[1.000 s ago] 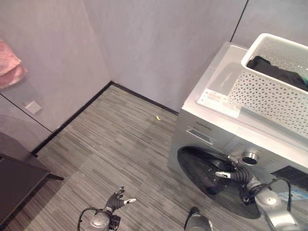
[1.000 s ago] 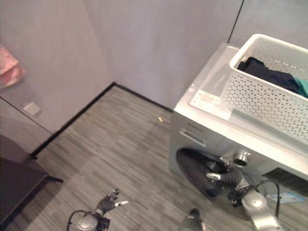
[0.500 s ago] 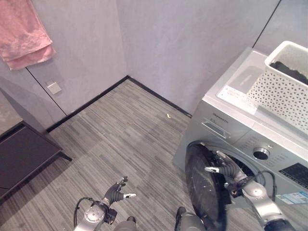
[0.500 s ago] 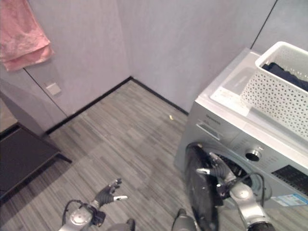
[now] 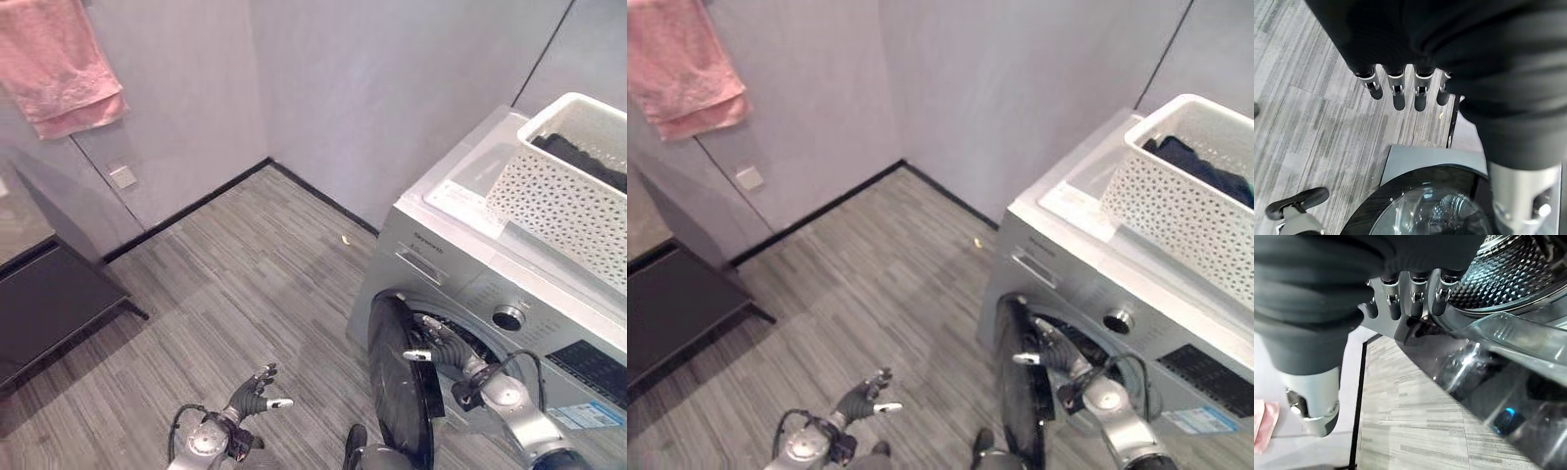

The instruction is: Grab the laundry basket,head to the washer,open it,put in the laundry and shut it.

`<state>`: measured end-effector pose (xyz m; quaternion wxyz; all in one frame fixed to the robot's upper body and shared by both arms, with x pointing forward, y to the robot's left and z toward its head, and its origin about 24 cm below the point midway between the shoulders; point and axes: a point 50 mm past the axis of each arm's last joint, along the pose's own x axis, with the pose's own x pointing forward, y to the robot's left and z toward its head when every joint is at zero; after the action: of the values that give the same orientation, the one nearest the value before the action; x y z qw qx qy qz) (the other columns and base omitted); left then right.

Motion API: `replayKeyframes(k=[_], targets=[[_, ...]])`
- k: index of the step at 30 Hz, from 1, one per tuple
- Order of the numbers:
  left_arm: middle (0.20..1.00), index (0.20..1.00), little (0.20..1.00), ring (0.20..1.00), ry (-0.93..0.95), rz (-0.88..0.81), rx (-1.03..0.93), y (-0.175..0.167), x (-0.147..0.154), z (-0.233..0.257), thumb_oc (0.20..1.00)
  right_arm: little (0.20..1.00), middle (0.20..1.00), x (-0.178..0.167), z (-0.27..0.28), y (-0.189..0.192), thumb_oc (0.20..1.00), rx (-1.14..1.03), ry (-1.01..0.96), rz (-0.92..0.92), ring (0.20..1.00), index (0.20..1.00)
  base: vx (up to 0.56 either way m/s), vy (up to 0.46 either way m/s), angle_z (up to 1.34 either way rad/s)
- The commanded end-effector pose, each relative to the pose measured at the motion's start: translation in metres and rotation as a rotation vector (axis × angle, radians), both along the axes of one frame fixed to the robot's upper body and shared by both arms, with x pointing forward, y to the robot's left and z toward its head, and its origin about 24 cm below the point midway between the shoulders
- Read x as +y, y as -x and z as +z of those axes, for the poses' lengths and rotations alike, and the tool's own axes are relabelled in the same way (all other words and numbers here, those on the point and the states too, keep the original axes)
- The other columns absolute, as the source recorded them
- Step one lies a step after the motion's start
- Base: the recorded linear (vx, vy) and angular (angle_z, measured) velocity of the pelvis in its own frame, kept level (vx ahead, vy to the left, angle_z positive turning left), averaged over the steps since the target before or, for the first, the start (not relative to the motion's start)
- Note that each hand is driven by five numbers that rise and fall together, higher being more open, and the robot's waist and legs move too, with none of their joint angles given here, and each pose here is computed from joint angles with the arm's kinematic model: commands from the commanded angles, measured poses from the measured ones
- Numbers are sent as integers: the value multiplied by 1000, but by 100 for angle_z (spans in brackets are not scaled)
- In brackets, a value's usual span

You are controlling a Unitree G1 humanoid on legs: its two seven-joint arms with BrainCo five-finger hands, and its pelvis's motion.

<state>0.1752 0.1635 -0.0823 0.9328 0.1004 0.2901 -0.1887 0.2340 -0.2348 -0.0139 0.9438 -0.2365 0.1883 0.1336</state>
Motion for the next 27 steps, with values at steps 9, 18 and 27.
replayKeyframes(k=[9,18,27], targets=[[1000,1000,1000,1000,36,-120,-122,-23,-27,22,1000,1000,1000,33,14,-14,1000,-66,-153,78,1000,1000,-63,48,4],[1000,1000,1000,1000,37,-215,-146,-27,-46,25,1000,1000,1000,16,9,-10,1000,-78,-157,-53,1000,1000,-273,272,29],[1000,1000,1000,1000,23,-181,-133,-21,-33,24,1000,1000,1000,20,-5,-2,1000,-20,-170,-72,1000,1000,-214,214,-12]])
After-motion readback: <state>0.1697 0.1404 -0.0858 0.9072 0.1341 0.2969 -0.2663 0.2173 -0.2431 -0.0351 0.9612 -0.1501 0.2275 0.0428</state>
